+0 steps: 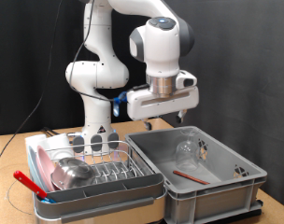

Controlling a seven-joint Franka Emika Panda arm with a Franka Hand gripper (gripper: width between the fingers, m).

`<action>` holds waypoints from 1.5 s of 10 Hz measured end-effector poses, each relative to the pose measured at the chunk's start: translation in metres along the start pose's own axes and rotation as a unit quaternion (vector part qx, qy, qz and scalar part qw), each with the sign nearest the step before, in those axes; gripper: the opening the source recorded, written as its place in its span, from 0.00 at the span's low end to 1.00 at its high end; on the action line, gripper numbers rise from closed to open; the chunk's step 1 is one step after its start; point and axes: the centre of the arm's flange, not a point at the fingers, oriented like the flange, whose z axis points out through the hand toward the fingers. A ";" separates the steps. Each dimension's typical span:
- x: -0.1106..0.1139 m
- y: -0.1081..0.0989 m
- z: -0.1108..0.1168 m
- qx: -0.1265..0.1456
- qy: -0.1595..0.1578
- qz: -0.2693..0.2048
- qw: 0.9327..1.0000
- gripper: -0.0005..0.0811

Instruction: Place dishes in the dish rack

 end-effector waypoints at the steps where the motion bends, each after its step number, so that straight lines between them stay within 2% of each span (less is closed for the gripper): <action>1: 0.007 0.007 0.000 -0.018 0.013 -0.047 0.999 0.99; 3: 0.034 0.032 -0.003 -0.025 0.007 -0.117 0.993 0.99; 5: 0.062 0.051 -0.003 -0.021 -0.007 -0.156 0.988 0.99; 8: 0.108 0.076 0.005 -0.003 -0.037 -0.177 0.983 0.99; 10: 0.129 0.085 0.015 0.003 -0.063 -0.182 0.981 0.99; 12: 0.134 0.087 0.019 0.004 -0.063 -0.158 0.985 0.99; 13: 0.134 0.087 0.019 0.003 -0.063 -0.165 0.984 0.99; 15: 0.133 0.087 0.020 -0.015 -0.054 -0.205 0.977 0.99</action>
